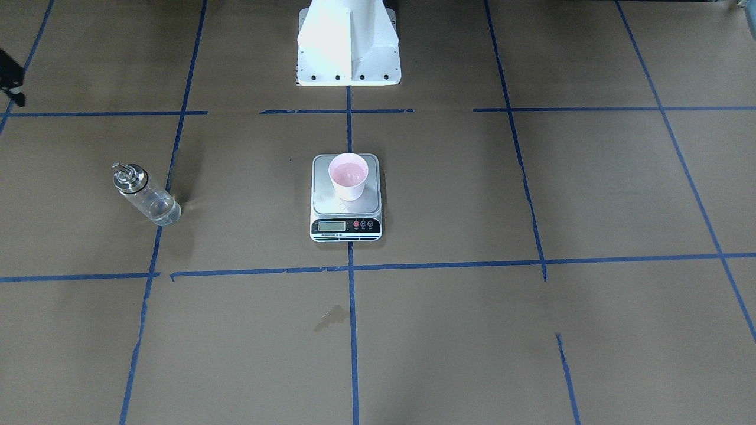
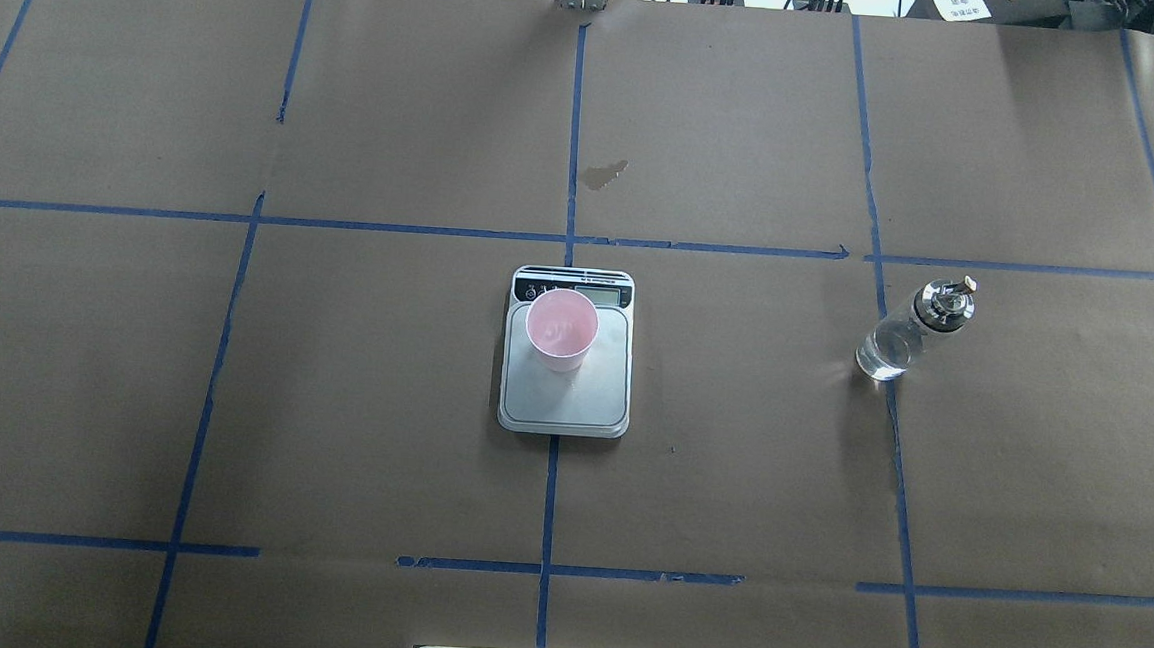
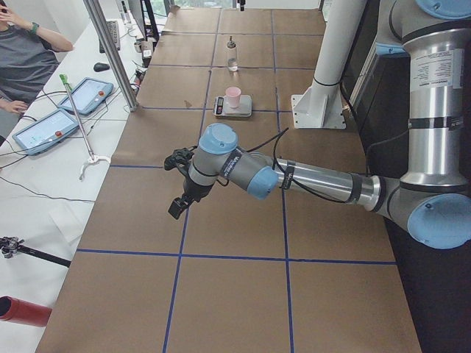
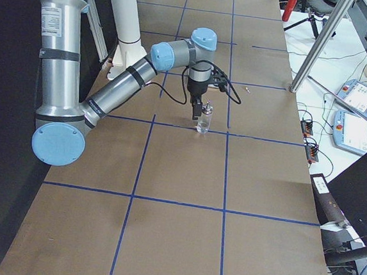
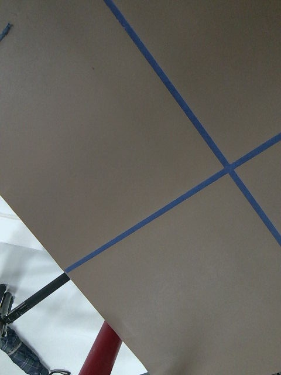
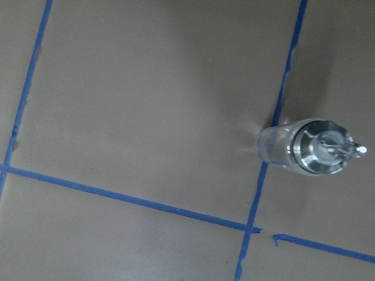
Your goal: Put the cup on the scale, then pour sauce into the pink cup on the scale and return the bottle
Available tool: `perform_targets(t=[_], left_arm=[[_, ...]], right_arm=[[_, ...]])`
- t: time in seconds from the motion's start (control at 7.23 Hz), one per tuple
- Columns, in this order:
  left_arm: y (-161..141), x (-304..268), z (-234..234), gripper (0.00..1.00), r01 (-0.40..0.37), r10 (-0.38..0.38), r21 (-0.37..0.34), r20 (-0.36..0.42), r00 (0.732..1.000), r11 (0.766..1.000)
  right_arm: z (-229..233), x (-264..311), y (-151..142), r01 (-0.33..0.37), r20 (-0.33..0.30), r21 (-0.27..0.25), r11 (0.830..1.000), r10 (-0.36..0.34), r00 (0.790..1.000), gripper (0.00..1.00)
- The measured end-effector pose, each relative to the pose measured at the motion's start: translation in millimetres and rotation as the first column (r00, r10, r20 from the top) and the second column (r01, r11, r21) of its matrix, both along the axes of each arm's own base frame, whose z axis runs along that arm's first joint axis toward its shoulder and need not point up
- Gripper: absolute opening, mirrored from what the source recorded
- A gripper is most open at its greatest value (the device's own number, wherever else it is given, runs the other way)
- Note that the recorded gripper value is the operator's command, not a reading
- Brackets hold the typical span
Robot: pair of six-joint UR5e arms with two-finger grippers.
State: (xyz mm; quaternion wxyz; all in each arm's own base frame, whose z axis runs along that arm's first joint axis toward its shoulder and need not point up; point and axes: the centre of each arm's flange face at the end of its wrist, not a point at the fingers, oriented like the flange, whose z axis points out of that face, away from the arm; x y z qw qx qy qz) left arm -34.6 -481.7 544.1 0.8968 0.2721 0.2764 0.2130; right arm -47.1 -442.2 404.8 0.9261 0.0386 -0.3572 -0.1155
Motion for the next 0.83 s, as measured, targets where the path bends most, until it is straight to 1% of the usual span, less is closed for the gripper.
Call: perform_targets(t=[0.14, 0.28, 0.42, 0.69, 0.83], left_arm=[[2.9, 2.1, 18.6, 1.0, -0.023, 0.021, -0.04, -0.032, 0.999, 0.999], [5.9, -0.9, 38.3, 1.0, -0.033, 0.027, -0.084, -0.065, 0.998, 0.996], [9.9, -10.4, 59.0, 1.0, -0.021, 0.01, -0.127, -0.08, 0.997, 0.992], [28.7, -24.2, 100.8, 1.0, 0.008, -0.025, -0.211, -0.077, 0.997, 0.978], [38.0, -25.5, 114.9, 1.0, 0.011, -0.03, -0.245, -0.075, 0.997, 0.97]], right_arm=[[32.1, 34.3, -16.6, 0.02, 0.02, 0.011, 1.0, -0.02, 1.0, 1.0], [53.6, 53.6, -26.3, 0.028, 0.021, 0.022, 0.999, -0.028, 0.999, 1.0], [76.7, 61.1, -32.7, 0.032, 0.002, 0.009, 0.999, -0.032, 0.999, 1.0], [149.2, 69.6, -42.3, 0.025, -0.039, -0.097, 0.995, -0.029, 0.999, 1.0], [193.7, 76.4, -44.0, 0.014, -0.043, -0.115, 0.993, -0.019, 0.999, 1.0]])
